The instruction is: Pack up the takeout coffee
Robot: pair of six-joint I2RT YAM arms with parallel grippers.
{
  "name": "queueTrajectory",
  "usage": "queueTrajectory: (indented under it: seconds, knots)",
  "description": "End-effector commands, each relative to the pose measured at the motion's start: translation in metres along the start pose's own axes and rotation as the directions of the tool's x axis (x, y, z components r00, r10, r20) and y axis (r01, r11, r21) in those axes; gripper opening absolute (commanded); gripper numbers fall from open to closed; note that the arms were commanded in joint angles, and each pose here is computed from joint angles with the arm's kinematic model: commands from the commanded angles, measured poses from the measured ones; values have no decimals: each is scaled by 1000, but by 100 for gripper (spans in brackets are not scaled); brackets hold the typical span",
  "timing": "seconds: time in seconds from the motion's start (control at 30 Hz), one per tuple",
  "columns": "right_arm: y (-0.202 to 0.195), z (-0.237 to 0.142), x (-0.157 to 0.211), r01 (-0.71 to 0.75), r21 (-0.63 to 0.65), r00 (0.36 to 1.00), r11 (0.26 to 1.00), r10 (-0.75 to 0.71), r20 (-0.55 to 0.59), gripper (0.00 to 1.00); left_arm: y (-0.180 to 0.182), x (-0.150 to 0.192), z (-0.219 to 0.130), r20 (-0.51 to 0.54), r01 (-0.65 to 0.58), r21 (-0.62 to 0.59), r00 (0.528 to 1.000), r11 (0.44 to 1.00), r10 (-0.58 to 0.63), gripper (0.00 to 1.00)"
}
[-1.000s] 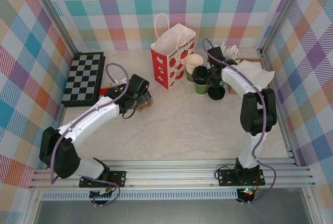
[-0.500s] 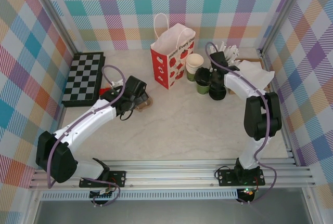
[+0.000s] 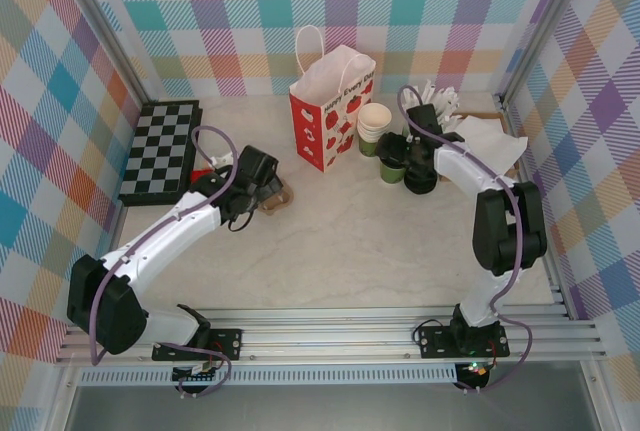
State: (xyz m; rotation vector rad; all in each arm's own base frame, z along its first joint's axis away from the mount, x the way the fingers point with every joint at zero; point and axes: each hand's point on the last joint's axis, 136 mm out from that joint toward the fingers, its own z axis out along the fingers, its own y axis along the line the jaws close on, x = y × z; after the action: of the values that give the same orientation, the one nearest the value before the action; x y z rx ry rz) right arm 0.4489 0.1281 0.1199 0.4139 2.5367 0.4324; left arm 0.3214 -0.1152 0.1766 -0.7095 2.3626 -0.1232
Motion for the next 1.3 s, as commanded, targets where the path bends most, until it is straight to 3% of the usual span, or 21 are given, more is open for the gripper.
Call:
queueTrajectory:
  seconds: [0.0, 0.3, 0.57, 0.8, 0.97, 1.13, 1.27]
  knots:
    - [7, -24, -9, 34, -26, 999, 999, -33, 37, 98, 10, -4, 0, 1, 0, 1, 1000, 1000, 0, 100]
    - [4, -84, -4, 46, -26, 995, 999, -44, 94, 100, 25, -3, 34, -116, 49, 0, 992, 999, -48, 99]
    - [19, -144, 10, 78, -178, 985, 981, -48, 165, 100, 4, 14, 76, -247, 19, 67, 969, 998, -2, 83]
    - [45, -172, 20, 164, -328, 975, 930, -103, 195, 100, 13, 34, 105, -305, -19, -4, 952, 1000, 17, 59]
    - [62, -173, 29, 231, -386, 968, 893, -169, 187, 100, 21, 42, 114, -311, -78, -28, 948, 997, 65, 30]
    - [74, -165, 46, 327, -391, 945, 860, -286, 160, 100, 30, 53, 113, -334, -212, -39, 924, 976, 187, 8]
    - [80, -163, 62, 409, -398, 912, 822, -384, 145, 100, 33, 68, 99, -360, -342, 10, 876, 940, 322, 0]
